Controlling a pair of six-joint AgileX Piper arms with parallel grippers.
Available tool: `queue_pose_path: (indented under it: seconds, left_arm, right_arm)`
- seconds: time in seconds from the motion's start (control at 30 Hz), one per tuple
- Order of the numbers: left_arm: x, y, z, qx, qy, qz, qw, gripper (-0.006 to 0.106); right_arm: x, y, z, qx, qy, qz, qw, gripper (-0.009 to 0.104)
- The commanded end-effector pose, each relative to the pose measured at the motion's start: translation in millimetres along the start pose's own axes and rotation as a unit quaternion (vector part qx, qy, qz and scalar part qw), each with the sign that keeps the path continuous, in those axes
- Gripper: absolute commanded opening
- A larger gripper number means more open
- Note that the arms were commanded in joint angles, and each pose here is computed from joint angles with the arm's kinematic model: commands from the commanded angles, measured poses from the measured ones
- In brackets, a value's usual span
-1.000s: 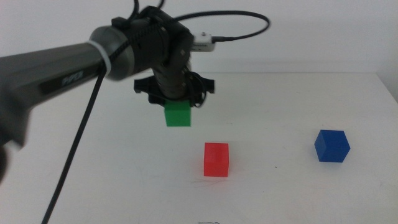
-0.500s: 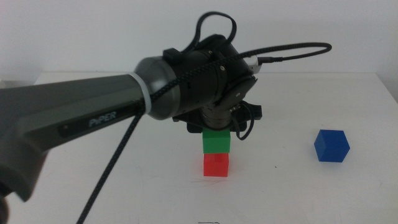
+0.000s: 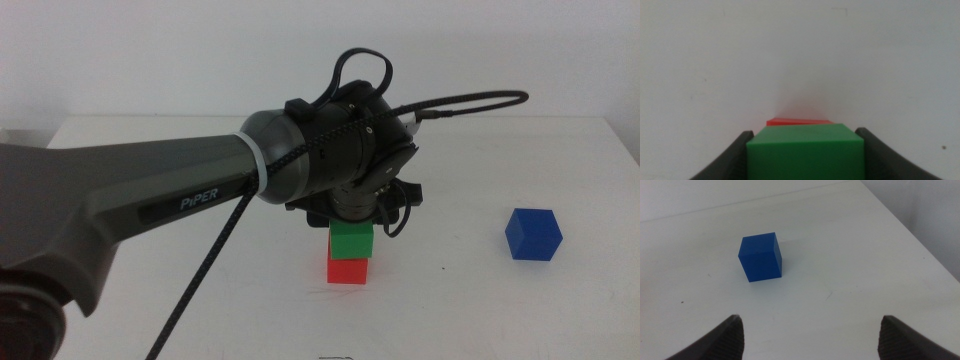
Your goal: Stack red cubes first, then green, then blue cubes in a specific spot.
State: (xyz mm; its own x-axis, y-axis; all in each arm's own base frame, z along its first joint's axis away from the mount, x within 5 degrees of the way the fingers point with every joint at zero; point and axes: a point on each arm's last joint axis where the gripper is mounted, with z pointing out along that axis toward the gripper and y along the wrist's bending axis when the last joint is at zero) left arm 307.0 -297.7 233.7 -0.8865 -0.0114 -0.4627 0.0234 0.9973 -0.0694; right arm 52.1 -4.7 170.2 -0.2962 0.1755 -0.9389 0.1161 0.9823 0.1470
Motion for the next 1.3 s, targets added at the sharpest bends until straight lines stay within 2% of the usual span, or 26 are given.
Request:
queue_pose_path:
  seconds: [0.0,0.23,0.27,0.5,0.67,0.83,1.0,1.07,1.2,1.27]
  left_arm:
    - [-11.1,-1.0,-24.3,0.025,-0.033,-0.010,0.999,-0.001]
    - [-9.2,-1.8,-18.2,0.019,-0.028,-0.008,0.999,-0.001]
    - [-9.9,-1.3,-17.4,0.015,-0.032,0.002,0.999,0.025]
    - [-12.1,-0.2,-17.4,0.007,-0.045,0.036,0.998,0.068]
    - [-13.0,-0.4,-17.5,0.008,-0.049,0.042,0.998,0.085]
    - [-13.4,-0.3,-19.1,0.010,-0.051,0.048,0.998,0.091]
    - [-20.1,7.5,-52.6,0.024,-0.070,0.070,0.995,0.091]
    - [-24.7,15.4,-81.2,0.035,-0.090,0.100,0.990,0.091]
    - [-27.9,39.3,-145.5,0.051,-0.131,0.196,0.970,0.091]
    - [-24.1,52.8,-172.4,0.063,-0.141,0.212,0.965,0.091]
  right_arm:
    - [-11.8,1.7,-3.8,-0.006,-0.054,-0.009,0.998,0.094]
    - [-11.8,1.7,-3.8,-0.006,-0.054,-0.009,0.998,0.094]
    - [-11.8,1.7,-3.8,-0.006,-0.054,-0.009,0.998,0.094]
    - [-11.8,1.7,-3.8,-0.006,-0.054,-0.009,0.998,0.094]
    - [-11.8,1.7,-3.8,-0.006,-0.054,-0.009,0.998,0.094]
    - [-11.8,1.7,-3.8,-0.006,-0.054,-0.009,0.998,0.094]
    - [-11.8,1.7,-3.8,-0.006,-0.054,-0.009,0.998,0.094]
    - [-11.8,1.7,-3.8,-0.006,-0.054,-0.009,0.998,0.094]
    - [-11.8,1.7,-3.8,-0.006,-0.054,-0.009,0.998,0.094]
    - [-11.8,1.7,-3.8,-0.006,-0.054,-0.009,0.998,0.094]
